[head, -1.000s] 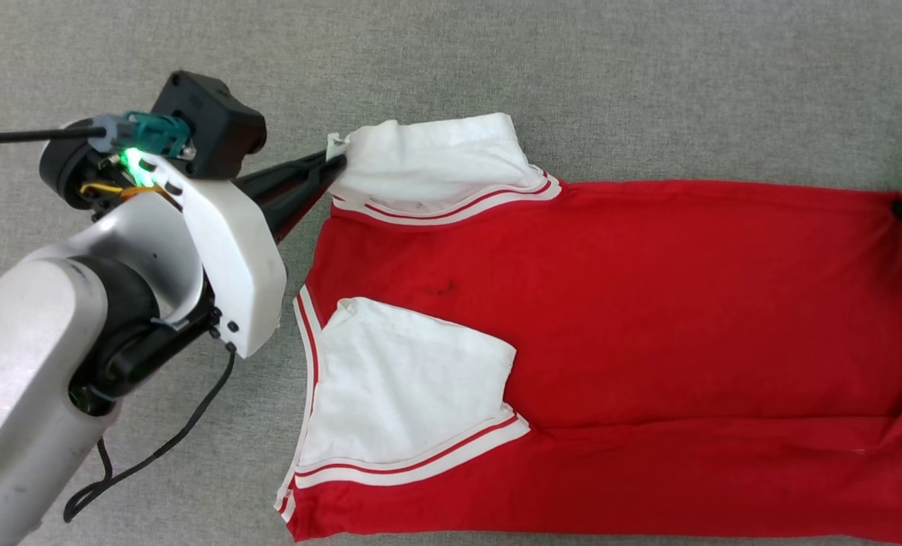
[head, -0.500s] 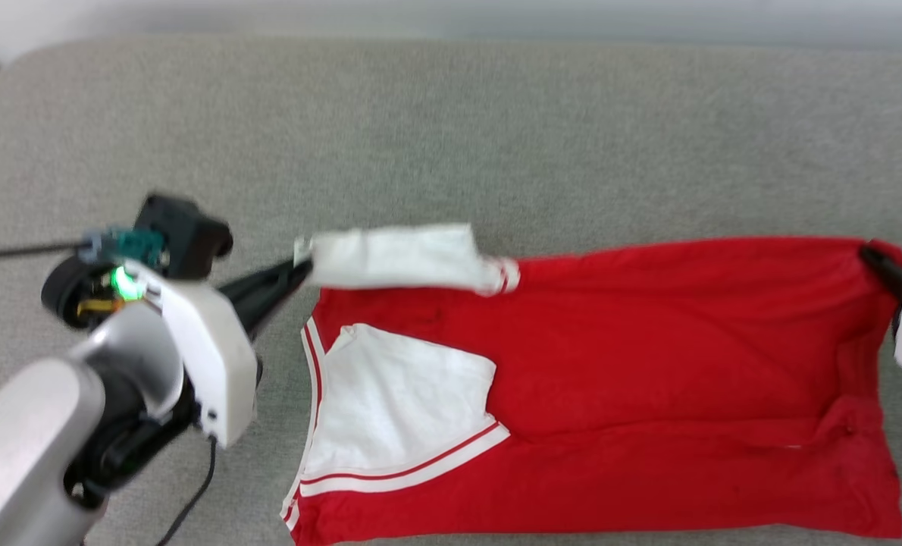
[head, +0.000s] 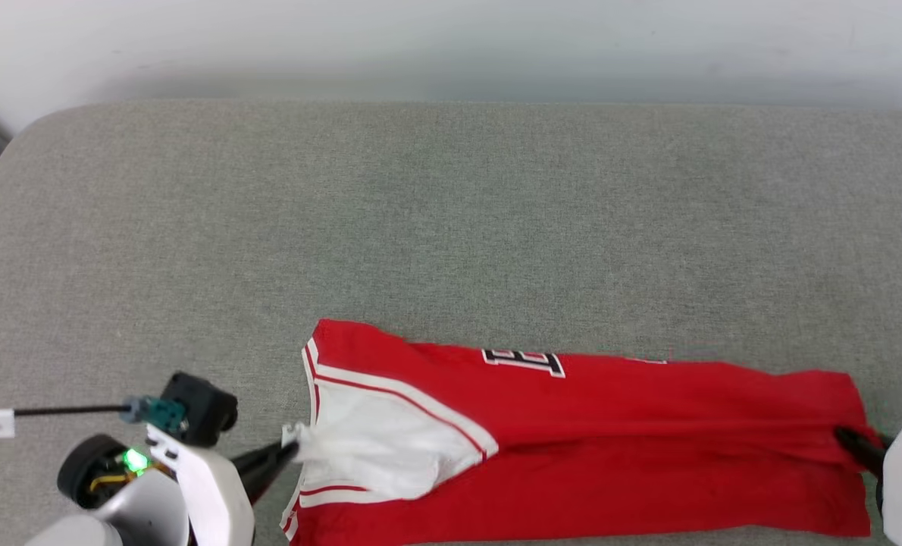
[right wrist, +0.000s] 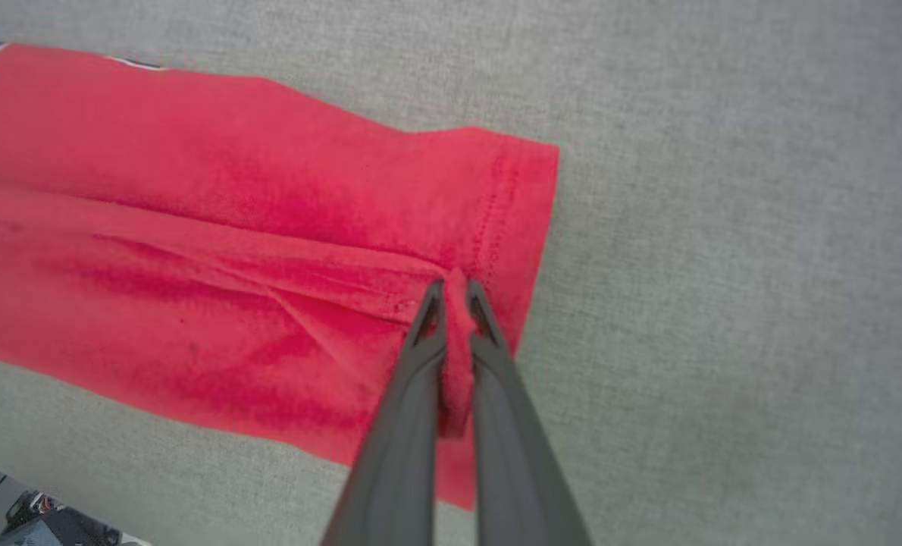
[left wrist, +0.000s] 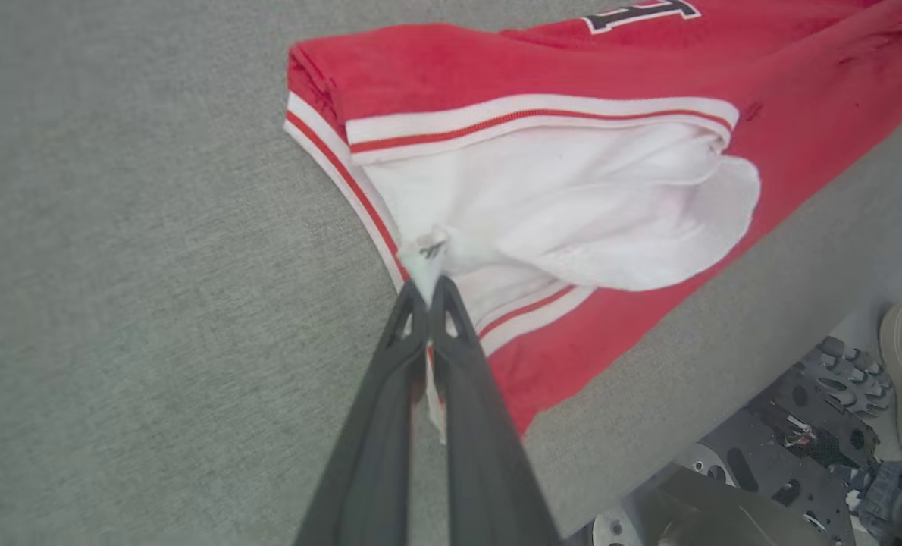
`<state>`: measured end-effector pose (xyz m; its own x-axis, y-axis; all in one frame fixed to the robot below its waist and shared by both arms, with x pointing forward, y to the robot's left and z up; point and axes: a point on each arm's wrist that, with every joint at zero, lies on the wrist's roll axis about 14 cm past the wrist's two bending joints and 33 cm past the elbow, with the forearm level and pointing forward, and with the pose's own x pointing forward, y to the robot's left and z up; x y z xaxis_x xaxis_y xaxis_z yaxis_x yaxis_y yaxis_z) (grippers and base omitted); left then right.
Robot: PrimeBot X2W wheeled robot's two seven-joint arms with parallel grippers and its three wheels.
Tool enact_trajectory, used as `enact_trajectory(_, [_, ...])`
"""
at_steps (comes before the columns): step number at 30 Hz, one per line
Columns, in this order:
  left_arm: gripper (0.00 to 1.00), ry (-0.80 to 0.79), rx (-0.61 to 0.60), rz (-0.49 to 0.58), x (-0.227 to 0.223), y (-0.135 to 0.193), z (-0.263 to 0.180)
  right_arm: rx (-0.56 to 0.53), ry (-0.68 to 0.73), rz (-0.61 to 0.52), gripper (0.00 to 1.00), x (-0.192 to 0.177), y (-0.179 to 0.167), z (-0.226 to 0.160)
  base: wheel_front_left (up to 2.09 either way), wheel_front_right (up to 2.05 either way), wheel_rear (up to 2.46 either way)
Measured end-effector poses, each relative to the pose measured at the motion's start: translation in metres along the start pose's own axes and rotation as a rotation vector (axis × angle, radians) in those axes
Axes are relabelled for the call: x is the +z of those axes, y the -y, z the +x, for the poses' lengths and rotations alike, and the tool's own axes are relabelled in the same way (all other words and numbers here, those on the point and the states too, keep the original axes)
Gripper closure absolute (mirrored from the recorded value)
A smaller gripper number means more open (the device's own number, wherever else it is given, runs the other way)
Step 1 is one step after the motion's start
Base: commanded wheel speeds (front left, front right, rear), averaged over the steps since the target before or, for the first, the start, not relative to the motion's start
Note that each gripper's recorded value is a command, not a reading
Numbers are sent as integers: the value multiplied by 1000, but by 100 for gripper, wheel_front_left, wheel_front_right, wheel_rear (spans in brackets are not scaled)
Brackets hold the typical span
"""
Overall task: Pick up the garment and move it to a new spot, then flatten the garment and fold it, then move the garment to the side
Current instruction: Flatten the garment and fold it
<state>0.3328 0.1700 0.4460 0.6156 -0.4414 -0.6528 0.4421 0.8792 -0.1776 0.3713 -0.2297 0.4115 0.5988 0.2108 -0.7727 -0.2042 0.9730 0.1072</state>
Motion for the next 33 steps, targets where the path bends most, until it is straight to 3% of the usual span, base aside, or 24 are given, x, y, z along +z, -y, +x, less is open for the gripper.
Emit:
enact_trajectory(8, [100,-108,-8,-39,-48,5,10,12,-115,-19,100,-41,1,6,0,0,0])
enact_trajectory(16, [100,-137,-6,-51,-66,5,18,23,-124,-55,100,-45,1,11,0,0,0])
enact_trajectory(17, [100,-138,-9,-49,-67,5,18,25,-121,-55,80,-44,1,12,0,0,0])
enact_trajectory(18, [47,-139,-12,-45,-67,6,19,26,-113,-55,11,-43,0,12,0,0,0])
enact_trajectory(19, [0,-133,-13,-42,-67,7,19,26,-108,-55,0,-43,0,13,0,0,0])
enact_trajectory(23, [0,-69,-3,-11,-58,9,19,28,-56,-39,0,-32,0,9,0,0,0])
enact_trajectory(27, [0,101,25,-24,-23,10,15,39,19,-5,0,-13,0,-4,0,0,0])
enact_trajectory(33, [0,449,197,-6,42,-15,-11,74,190,85,0,29,-1,-35,0,0,0])
